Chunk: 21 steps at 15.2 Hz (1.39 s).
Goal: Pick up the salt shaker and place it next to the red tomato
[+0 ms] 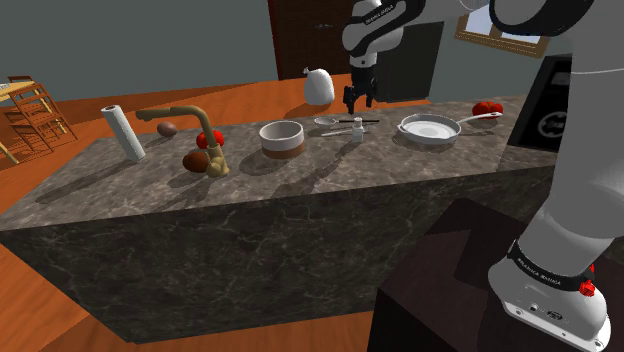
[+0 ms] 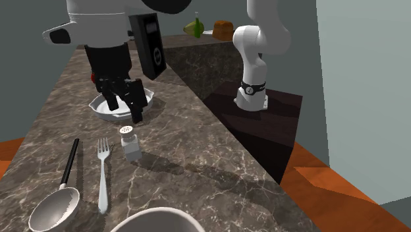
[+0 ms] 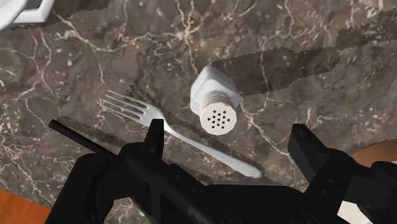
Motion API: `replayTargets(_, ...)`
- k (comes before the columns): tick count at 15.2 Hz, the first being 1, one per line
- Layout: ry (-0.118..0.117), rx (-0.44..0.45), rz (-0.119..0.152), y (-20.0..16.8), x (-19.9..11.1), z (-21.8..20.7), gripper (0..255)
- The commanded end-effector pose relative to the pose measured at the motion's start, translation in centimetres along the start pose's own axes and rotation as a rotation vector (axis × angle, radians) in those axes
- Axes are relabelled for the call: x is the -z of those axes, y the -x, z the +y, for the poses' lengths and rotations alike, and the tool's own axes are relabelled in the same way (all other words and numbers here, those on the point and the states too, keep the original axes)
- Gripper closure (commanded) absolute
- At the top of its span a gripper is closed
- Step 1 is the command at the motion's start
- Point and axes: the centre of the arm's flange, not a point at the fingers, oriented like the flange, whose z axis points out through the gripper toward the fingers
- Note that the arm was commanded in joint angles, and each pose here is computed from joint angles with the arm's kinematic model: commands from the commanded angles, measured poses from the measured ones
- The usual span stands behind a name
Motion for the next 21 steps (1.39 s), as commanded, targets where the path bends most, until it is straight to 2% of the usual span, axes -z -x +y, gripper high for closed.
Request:
replayTargets(1, 0.001, 0.001, 0.002, -0.7, -1.0, 0.1, 0)
replayTargets(7, 0.001, 0.001, 0.002, -0.7, -4.4, 0.1, 0)
replayTargets(15, 0.001, 0.001, 0.002, -0.7, -4.4, 0.1, 0)
replayTargets(16, 0.001, 0.001, 0.002, -0.7, -4.4, 0.1, 255)
replayTargets(21, 0.001, 0.001, 0.002, -0.7, -4.4, 0.1, 255)
